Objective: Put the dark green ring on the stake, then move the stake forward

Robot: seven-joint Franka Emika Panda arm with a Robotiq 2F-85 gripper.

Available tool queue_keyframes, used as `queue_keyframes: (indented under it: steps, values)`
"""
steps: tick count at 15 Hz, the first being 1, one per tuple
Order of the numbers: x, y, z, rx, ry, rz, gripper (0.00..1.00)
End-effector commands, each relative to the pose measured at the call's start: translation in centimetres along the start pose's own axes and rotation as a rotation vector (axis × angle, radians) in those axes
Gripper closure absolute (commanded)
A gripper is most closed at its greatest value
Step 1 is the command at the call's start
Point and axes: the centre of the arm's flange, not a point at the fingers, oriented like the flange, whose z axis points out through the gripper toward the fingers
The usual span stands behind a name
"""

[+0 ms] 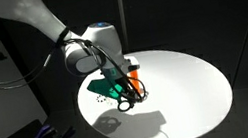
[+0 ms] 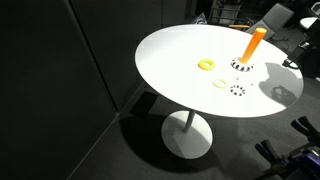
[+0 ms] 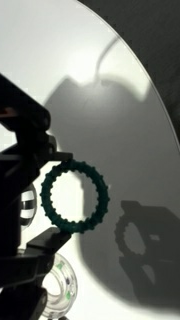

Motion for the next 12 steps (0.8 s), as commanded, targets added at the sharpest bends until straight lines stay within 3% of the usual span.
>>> queue_keyframes:
  steps: [1, 12]
  values:
    - [1.7, 0.0, -2.7, 0.028, 0.022, 0.026, 0.58]
    - [7.3, 0.2, -7.9, 0.092, 0.041, 0.055, 0.58]
